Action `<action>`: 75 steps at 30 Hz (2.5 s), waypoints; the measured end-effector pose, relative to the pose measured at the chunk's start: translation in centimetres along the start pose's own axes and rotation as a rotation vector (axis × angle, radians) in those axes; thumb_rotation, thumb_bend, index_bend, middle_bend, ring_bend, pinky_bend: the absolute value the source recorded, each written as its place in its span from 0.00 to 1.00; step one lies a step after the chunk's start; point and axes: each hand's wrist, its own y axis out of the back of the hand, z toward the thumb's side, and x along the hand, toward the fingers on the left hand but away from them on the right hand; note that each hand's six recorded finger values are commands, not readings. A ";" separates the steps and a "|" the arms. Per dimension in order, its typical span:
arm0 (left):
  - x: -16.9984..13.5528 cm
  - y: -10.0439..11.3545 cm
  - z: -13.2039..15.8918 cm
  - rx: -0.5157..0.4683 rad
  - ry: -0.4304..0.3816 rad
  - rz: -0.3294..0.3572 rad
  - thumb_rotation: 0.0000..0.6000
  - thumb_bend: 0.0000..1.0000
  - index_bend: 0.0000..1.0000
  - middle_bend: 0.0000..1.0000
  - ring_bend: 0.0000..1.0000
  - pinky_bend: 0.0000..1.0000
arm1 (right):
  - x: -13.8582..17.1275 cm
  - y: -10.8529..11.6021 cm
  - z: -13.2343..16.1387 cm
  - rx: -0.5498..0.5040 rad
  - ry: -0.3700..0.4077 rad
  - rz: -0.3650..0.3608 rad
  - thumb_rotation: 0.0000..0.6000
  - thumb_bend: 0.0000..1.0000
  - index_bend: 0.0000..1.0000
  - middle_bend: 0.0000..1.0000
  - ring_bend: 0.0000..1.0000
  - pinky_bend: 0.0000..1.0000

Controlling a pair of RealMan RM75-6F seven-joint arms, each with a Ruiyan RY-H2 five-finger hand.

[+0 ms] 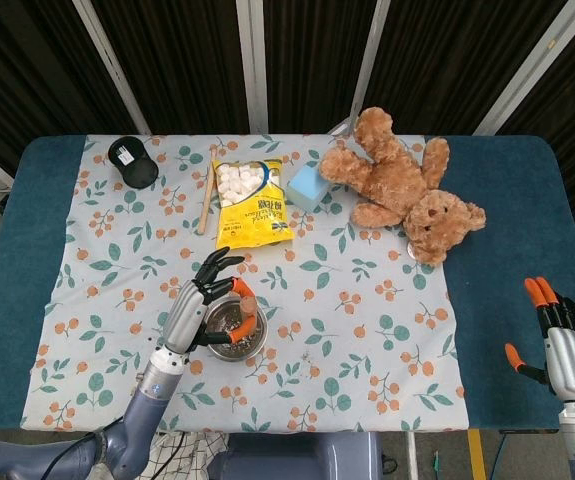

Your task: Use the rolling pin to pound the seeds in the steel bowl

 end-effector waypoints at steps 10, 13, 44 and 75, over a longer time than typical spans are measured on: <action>-0.4 0.0 -0.9 0.022 0.017 -0.012 1.00 0.92 0.61 0.66 0.18 0.08 | -0.1 0.0 0.0 -0.001 0.002 0.002 1.00 0.36 0.00 0.00 0.00 0.00; -0.7 0.0 -1.5 0.030 0.028 -0.017 1.00 0.92 0.61 0.66 0.18 0.08 | -0.1 0.0 0.0 -0.001 0.000 0.003 1.00 0.36 0.00 0.00 0.00 0.00; -0.6 0.5 -1.4 -0.013 0.033 0.006 1.00 0.92 0.61 0.66 0.18 0.08 | -0.2 0.1 -0.1 -0.005 -0.009 -0.001 1.00 0.36 0.00 0.00 0.00 0.00; -1.0 15.9 -6.7 0.622 0.096 -0.029 1.00 0.92 0.61 0.68 0.20 0.10 | 0.0 0.2 0.1 0.005 -0.005 -0.006 1.00 0.36 0.00 0.00 0.00 0.00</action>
